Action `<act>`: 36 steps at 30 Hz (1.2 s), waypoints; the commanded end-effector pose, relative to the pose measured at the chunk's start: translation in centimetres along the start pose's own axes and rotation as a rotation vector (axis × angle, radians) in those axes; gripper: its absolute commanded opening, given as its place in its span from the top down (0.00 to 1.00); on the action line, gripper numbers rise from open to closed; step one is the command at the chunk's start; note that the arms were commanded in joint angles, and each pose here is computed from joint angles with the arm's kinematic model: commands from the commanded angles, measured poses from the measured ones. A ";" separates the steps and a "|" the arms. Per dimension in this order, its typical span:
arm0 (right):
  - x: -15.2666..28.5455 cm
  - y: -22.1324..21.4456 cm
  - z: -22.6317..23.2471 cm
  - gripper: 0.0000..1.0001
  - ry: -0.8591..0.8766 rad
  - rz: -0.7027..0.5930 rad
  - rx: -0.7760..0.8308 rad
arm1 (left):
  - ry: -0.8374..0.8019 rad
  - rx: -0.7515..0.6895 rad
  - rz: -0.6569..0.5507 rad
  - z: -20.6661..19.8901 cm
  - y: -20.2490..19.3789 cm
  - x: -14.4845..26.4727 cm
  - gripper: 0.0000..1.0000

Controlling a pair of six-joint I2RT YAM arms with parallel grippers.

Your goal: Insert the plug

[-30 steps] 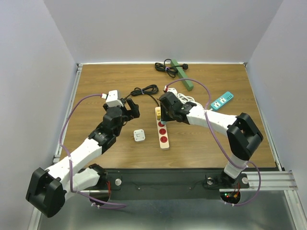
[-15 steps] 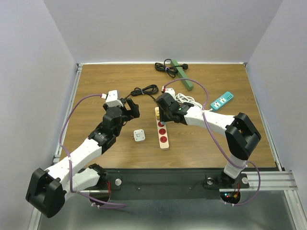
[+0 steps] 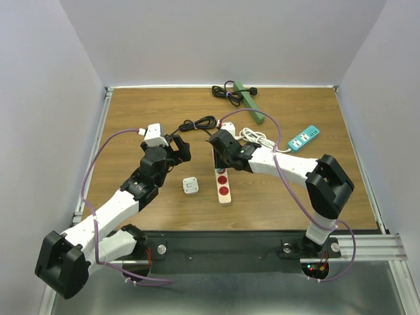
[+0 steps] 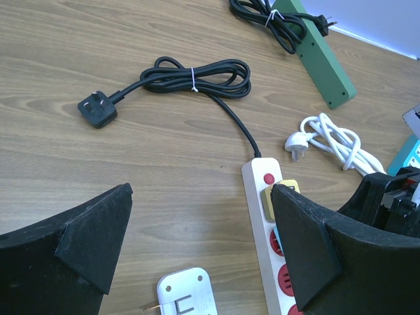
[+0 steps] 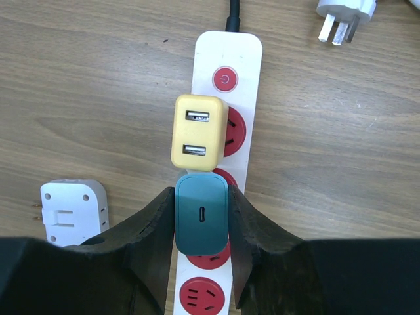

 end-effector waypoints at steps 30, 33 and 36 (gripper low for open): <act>-0.1 -0.2 0.9 1.00 -0.125 -0.096 0.022 | -0.027 0.033 -0.070 -0.5 1.8 0.8 0.01; 0.0 -0.6 1.2 1.00 -0.120 -0.091 0.025 | -0.030 0.035 -0.072 -0.5 1.9 0.8 0.01; -0.2 -1.4 1.5 0.99 -0.132 -0.088 0.043 | -0.031 0.036 -0.073 -0.5 1.9 0.9 0.01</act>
Point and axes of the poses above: each gripper's point midway between its finger pads, its own x axis back along the fingers, its own z axis along the line the jaws close on, y = z × x, the point moved 9 cm from there along x, back along the fingers
